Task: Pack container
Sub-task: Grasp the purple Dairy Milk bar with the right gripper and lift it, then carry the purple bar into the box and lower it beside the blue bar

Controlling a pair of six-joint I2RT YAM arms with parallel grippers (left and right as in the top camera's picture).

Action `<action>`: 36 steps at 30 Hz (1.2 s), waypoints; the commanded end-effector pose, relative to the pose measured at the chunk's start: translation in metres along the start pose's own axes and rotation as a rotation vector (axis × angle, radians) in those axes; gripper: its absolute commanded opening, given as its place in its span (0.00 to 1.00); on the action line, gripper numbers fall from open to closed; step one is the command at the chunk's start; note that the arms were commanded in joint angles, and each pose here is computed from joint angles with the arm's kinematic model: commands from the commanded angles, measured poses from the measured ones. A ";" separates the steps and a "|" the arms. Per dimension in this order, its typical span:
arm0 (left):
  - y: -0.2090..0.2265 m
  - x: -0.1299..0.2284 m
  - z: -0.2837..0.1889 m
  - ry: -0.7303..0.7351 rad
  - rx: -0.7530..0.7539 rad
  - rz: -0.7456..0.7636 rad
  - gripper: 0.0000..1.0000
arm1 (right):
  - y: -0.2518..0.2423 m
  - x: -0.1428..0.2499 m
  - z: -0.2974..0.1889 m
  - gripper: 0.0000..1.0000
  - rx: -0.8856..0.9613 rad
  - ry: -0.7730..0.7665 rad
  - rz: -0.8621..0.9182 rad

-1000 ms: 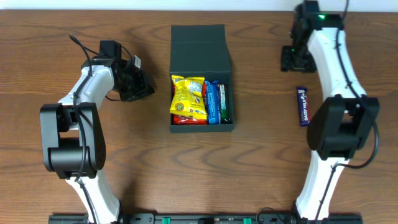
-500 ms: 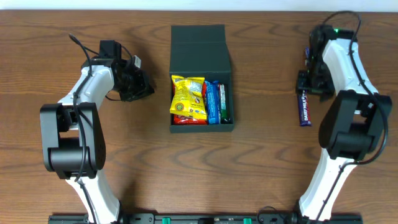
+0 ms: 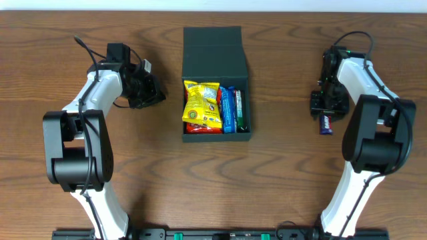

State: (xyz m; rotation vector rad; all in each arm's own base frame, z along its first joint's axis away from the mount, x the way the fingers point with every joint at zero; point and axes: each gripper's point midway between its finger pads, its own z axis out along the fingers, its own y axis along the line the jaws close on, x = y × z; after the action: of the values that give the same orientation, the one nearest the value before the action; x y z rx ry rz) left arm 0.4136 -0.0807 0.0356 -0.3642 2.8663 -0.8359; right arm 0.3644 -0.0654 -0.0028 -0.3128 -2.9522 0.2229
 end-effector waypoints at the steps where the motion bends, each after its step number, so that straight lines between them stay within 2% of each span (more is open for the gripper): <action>1: 0.008 0.005 0.005 0.018 -0.010 0.005 0.12 | 0.002 0.003 0.017 0.34 0.014 0.016 -0.007; 13: 0.008 0.005 0.005 0.018 -0.010 0.005 0.12 | 0.005 -0.011 0.007 0.14 -0.008 -0.029 0.026; 20: 0.008 0.005 0.005 0.018 -0.010 0.005 0.12 | 0.007 -0.041 -0.039 0.01 -0.027 -0.128 0.032; 24: 0.008 0.005 0.005 0.018 -0.010 0.005 0.12 | 0.016 -0.056 -0.071 0.01 -0.035 -0.195 0.015; 30: 0.008 0.005 0.005 0.018 -0.010 0.005 0.12 | 0.072 -0.057 -0.120 0.01 -0.108 -0.267 -0.087; 36: 0.008 0.005 0.005 0.019 -0.010 0.005 0.12 | 0.142 -0.030 -0.152 0.01 -0.199 -0.271 -0.200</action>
State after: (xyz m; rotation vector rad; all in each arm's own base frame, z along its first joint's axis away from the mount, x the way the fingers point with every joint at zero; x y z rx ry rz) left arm 0.4133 -0.0807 0.0355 -0.3648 2.8673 -0.8360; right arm 0.4498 0.0490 0.1059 -0.0424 -3.2381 0.0557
